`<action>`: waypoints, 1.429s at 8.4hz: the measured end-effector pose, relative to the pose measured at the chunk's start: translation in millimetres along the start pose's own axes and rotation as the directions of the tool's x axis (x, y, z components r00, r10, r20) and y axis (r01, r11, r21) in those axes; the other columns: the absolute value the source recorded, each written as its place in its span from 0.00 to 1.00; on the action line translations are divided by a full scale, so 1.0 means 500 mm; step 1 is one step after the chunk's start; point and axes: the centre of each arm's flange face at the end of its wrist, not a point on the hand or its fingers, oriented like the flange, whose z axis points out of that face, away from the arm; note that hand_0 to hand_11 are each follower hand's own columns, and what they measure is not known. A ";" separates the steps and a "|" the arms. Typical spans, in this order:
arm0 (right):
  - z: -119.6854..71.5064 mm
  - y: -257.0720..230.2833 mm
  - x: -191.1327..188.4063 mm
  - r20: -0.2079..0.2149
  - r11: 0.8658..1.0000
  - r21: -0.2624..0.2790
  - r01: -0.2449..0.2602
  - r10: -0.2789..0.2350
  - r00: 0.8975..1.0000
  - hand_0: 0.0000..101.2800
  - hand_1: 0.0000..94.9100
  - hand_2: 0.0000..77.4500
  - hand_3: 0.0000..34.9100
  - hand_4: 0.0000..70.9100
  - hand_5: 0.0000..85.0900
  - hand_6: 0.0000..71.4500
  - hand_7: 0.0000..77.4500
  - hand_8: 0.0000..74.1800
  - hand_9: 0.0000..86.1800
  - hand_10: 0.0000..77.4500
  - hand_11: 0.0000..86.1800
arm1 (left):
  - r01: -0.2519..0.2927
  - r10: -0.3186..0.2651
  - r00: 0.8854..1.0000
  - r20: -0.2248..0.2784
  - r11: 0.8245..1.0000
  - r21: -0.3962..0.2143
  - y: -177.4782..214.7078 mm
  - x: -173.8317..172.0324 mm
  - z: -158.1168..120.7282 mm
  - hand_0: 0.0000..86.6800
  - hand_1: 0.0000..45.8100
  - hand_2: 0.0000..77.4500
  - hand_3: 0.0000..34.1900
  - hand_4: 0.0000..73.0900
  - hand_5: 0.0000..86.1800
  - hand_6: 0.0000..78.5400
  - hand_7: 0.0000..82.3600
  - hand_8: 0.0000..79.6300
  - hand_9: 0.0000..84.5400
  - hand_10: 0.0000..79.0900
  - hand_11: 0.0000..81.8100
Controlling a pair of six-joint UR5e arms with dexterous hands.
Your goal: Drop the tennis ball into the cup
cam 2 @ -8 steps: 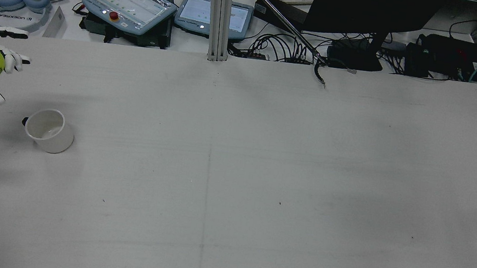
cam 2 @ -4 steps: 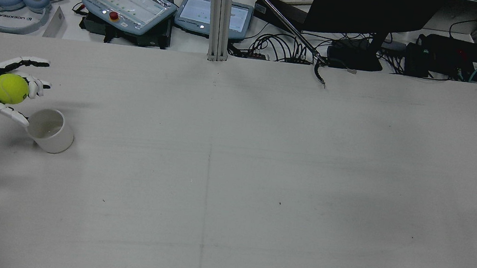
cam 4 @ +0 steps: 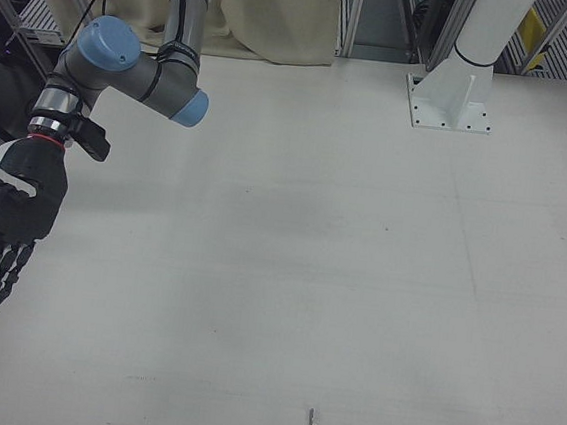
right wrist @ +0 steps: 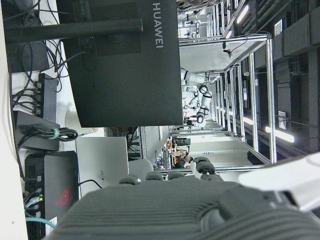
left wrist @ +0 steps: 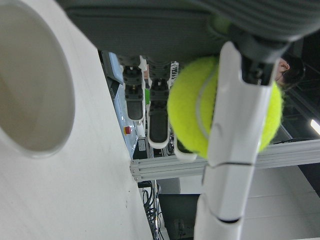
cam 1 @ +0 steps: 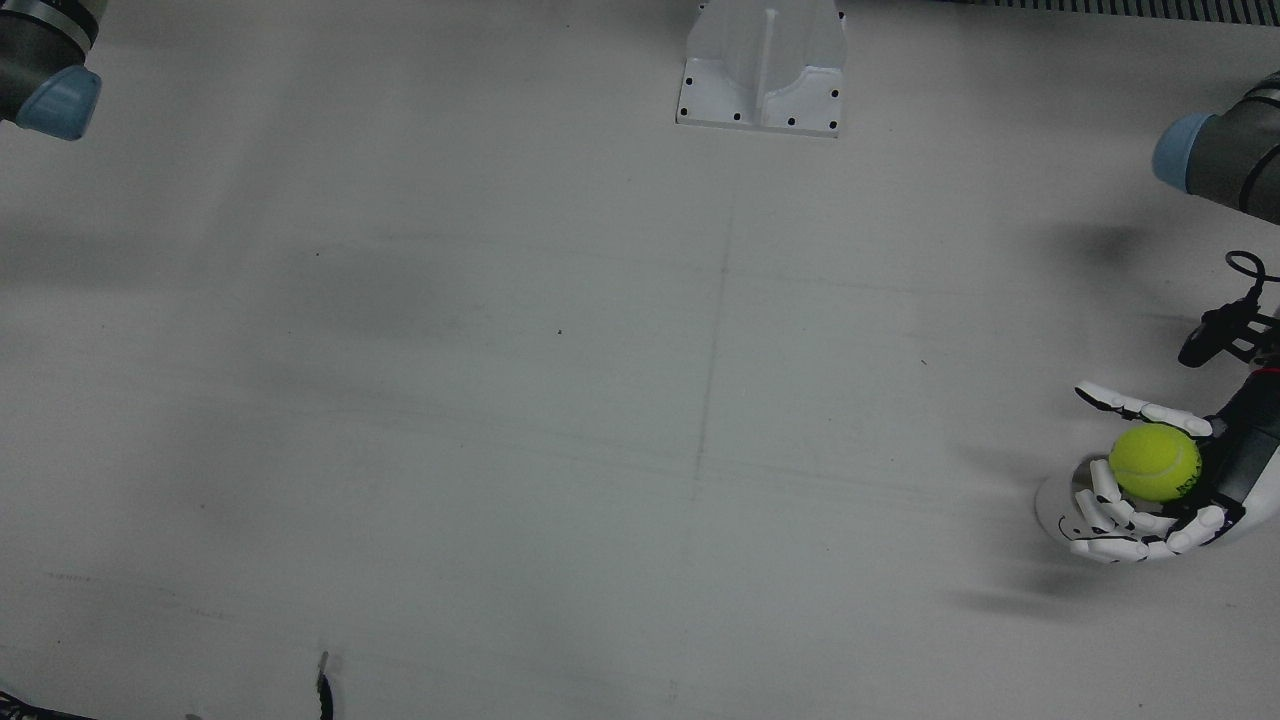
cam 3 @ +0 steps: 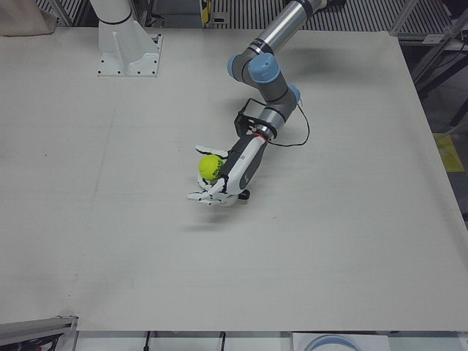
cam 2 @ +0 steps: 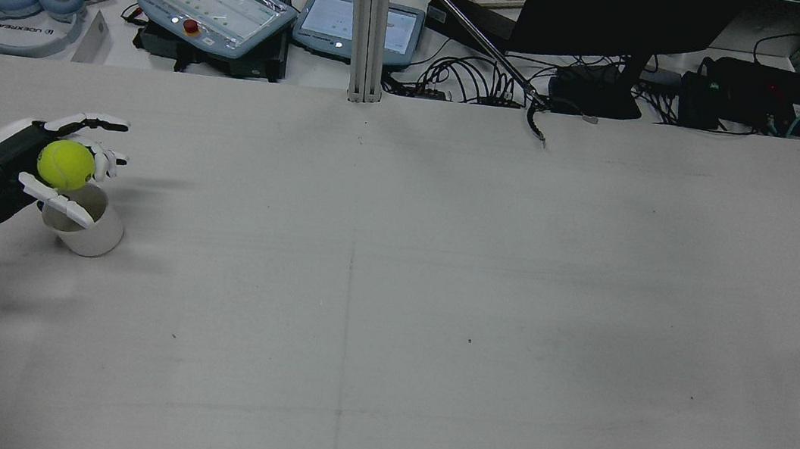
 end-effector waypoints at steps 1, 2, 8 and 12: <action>0.000 0.000 0.000 0.000 1.000 0.000 0.000 0.000 1.000 0.00 0.01 0.01 0.00 0.00 0.00 0.00 0.01 0.00 0.00 0.00 0.01 | 0.003 -0.003 1.000 0.009 1.000 -0.001 0.004 -0.013 0.007 0.86 0.51 0.02 0.00 0.28 0.25 0.87 0.52 0.49 0.56 0.21 0.34; 0.000 0.000 0.000 0.000 1.000 0.000 0.000 0.000 1.000 0.00 0.01 0.01 0.00 0.00 0.00 0.00 0.01 0.00 0.00 0.00 0.01 | 0.005 -0.005 1.000 0.014 1.000 0.001 0.004 -0.019 0.010 0.86 0.51 0.02 0.00 0.28 0.25 0.87 0.52 0.49 0.56 0.21 0.34; -0.001 -0.001 0.000 0.000 1.000 0.001 0.000 0.000 1.000 0.00 0.01 0.01 0.00 0.00 0.00 0.00 0.00 0.00 0.00 0.00 0.01 | 0.020 -0.020 1.000 0.012 0.999 0.043 -0.050 -0.013 -0.004 0.83 0.49 0.02 0.00 0.29 0.26 0.87 0.52 0.47 0.55 0.21 0.33; -0.001 -0.001 0.000 0.000 1.000 0.001 0.000 0.000 1.000 0.00 0.01 0.01 0.00 0.00 0.00 0.00 0.00 0.00 0.00 0.00 0.01 | 0.021 -0.021 1.000 0.001 0.999 0.039 -0.048 -0.001 -0.002 0.74 0.56 0.03 0.00 0.21 0.15 0.72 0.42 0.22 0.26 0.18 0.27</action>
